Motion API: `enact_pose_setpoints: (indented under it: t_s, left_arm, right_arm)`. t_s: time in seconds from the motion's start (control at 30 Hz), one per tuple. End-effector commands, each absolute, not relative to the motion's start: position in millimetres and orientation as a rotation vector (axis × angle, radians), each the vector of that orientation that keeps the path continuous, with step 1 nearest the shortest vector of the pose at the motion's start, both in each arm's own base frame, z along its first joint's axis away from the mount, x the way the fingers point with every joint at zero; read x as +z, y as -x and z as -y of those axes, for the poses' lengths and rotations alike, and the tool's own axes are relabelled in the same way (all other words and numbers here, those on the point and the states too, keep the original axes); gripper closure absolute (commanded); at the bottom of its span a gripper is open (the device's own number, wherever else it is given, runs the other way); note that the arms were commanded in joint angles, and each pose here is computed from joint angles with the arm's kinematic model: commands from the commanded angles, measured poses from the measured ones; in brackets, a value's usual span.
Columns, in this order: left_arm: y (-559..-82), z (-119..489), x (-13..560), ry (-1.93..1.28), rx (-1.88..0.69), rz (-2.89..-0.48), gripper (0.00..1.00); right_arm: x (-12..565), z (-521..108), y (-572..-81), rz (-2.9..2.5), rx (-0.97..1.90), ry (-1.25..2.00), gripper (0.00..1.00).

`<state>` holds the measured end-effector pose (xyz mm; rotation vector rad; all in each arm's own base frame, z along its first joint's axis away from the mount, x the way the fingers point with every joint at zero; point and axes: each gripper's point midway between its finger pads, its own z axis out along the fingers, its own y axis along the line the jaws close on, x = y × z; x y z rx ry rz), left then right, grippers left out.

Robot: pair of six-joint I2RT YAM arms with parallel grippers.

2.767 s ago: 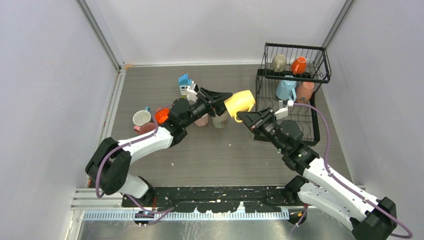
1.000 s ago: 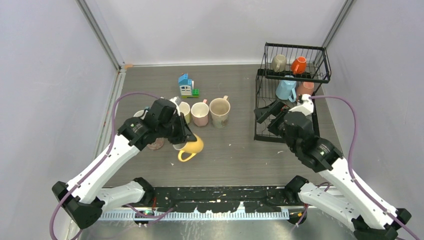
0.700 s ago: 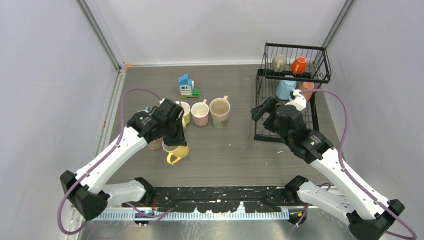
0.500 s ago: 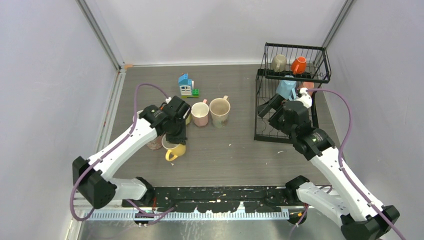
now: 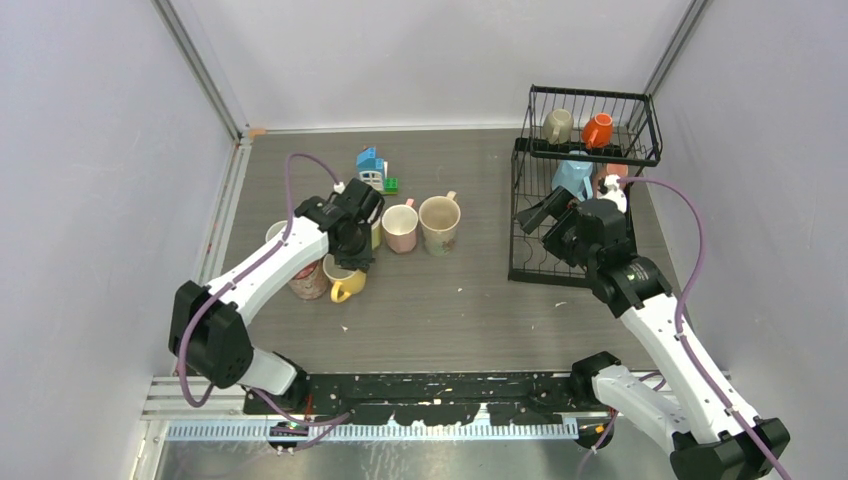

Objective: Unload the cups from the dish rack
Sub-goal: Place the cup at the center of the board.

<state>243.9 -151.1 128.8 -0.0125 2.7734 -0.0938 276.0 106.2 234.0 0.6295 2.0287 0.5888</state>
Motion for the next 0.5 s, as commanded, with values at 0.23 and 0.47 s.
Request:
enact_pose_setpoints:
  t_s: [0.23, 0.47]
  left_arm:
    - [-278, 153, 115, 0.028, -0.062, -2.707, 1.00]
    - [-276, 146, 100, 0.043, 0.000, -2.737, 1.00]
  right_arm:
    - [240, -109, -281, -1.991, 0.618, -0.589, 0.00]
    - [238, -110, -281, -1.996, 0.619, -0.576, 0.00]
